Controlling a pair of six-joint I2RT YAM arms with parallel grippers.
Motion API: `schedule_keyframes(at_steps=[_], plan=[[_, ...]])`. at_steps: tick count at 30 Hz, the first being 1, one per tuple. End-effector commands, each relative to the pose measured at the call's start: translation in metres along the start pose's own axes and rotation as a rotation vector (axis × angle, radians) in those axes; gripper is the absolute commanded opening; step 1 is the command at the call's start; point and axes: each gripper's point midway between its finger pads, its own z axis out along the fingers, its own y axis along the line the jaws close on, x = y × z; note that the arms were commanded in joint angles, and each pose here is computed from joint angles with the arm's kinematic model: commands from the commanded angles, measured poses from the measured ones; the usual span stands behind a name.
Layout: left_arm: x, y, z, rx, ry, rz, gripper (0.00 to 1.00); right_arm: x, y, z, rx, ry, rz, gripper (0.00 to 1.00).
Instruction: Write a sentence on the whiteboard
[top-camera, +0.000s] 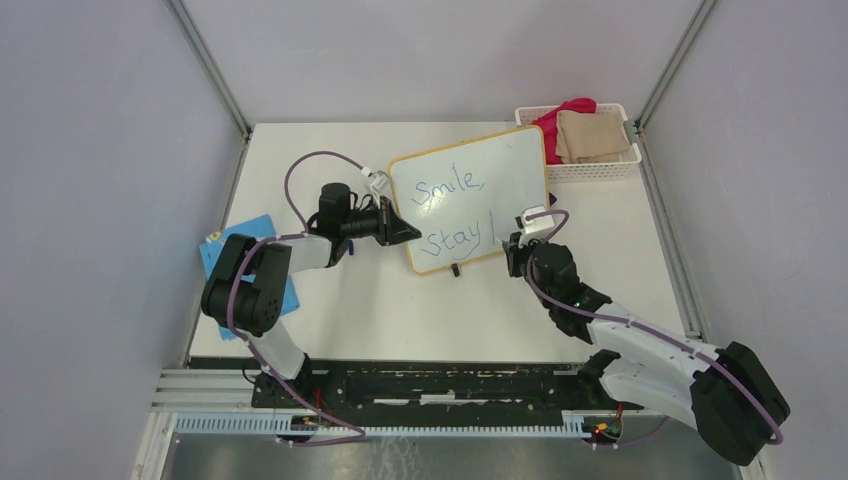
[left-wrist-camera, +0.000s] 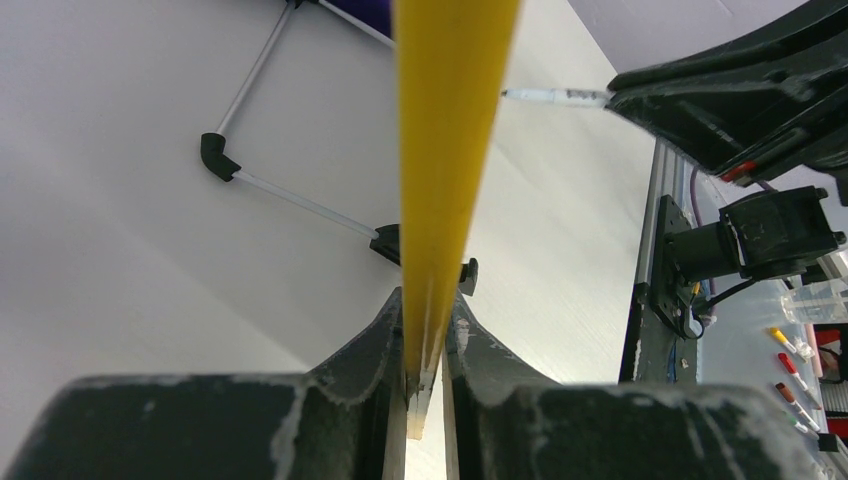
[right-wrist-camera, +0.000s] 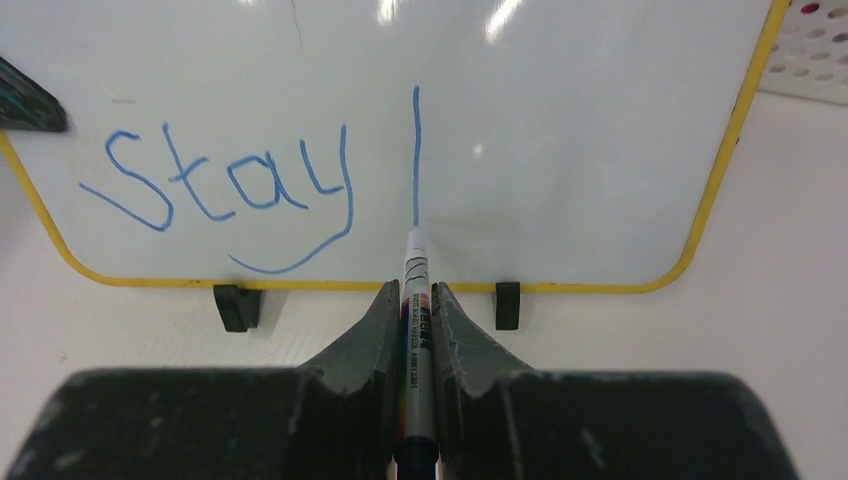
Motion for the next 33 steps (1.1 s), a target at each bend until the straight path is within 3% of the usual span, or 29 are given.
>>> schedule_keyframes(at_steps=[1, 13, 33], plan=[[0.008, 0.014, 0.0, -0.076, 0.027, 0.017, 0.02, -0.068, -0.003, -0.002, 0.038, -0.158, 0.031, 0.0], [0.007, 0.013, 0.0, -0.074, 0.026, 0.021, 0.02, -0.085, -0.006, 0.013, 0.076, -0.162, 0.036, 0.0], [0.007, 0.013, 0.0, -0.073, 0.025, 0.022, 0.02, -0.065, -0.001, 0.026, 0.06, -0.088, 0.006, 0.0]])
